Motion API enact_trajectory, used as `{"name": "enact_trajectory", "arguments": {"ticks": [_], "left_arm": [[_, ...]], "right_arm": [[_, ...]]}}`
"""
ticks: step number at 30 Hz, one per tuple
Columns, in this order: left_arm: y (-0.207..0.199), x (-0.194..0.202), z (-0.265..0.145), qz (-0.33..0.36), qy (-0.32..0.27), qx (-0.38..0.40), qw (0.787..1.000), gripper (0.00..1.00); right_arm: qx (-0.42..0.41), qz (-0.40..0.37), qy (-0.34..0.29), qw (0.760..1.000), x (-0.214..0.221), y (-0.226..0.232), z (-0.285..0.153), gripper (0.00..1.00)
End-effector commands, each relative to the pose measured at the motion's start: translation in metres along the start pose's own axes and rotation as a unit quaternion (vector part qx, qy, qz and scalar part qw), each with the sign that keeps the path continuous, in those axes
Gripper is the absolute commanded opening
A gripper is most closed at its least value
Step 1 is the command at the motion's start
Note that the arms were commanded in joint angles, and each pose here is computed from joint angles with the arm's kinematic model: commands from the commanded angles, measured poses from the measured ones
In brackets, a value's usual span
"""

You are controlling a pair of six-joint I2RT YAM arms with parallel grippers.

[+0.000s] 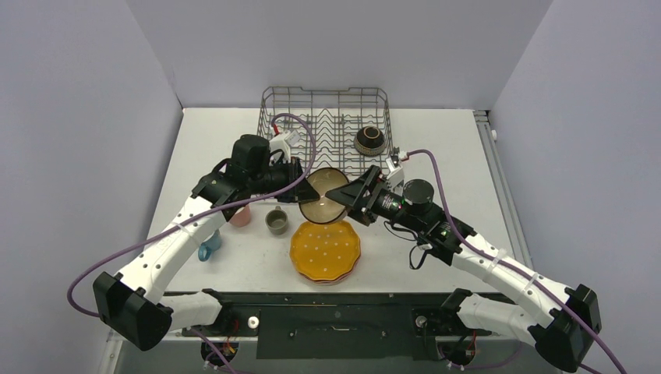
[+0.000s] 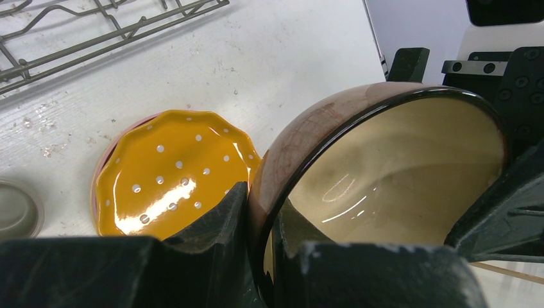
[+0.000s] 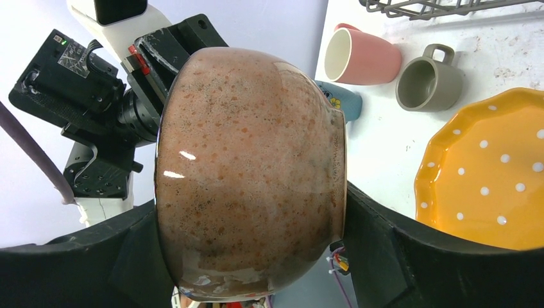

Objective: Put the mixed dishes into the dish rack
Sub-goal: Pick up the bowl from the corner of the board.

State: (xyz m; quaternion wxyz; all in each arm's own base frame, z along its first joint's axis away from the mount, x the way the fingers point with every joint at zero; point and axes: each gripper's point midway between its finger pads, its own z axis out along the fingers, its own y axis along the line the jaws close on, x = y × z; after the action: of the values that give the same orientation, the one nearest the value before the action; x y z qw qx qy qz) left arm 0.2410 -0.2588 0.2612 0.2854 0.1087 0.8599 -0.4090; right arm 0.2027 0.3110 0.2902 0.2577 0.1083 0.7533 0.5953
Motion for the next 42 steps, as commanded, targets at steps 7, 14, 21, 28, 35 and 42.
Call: {"name": "enact_trajectory", "arguments": {"ticks": [7, 14, 21, 28, 35, 42], "left_arm": [[-0.045, -0.037, -0.011, 0.037, -0.056, 0.081, 0.994, 0.00], [-0.046, -0.035, -0.007, 0.034, -0.048, 0.086, 0.995, 0.00], [-0.045, -0.033, -0.003, 0.032, -0.036, 0.089, 0.995, 0.00], [-0.045, -0.031, 0.000, 0.030, -0.028, 0.090, 0.995, 0.00], [-0.043, -0.031, 0.001, 0.029, -0.024, 0.084, 0.996, 0.15], [-0.042, -0.034, 0.002, 0.024, -0.022, 0.077, 0.997, 0.28]], "right_arm": [[-0.076, -0.005, -0.029, 0.997, -0.008, 0.035, -0.012, 0.74], [-0.078, -0.001, -0.028, 0.997, -0.008, 0.034, -0.009, 0.00], [-0.081, -0.012, -0.044, 0.996, -0.014, 0.042, -0.013, 0.00], [-0.079, -0.014, -0.069, 0.994, -0.024, 0.051, -0.018, 0.00], [-0.081, -0.012, -0.080, 0.993, -0.028, 0.054, -0.021, 0.00], [-0.062, -0.034, -0.091, 0.993, -0.032, 0.051, -0.023, 0.00]]}}
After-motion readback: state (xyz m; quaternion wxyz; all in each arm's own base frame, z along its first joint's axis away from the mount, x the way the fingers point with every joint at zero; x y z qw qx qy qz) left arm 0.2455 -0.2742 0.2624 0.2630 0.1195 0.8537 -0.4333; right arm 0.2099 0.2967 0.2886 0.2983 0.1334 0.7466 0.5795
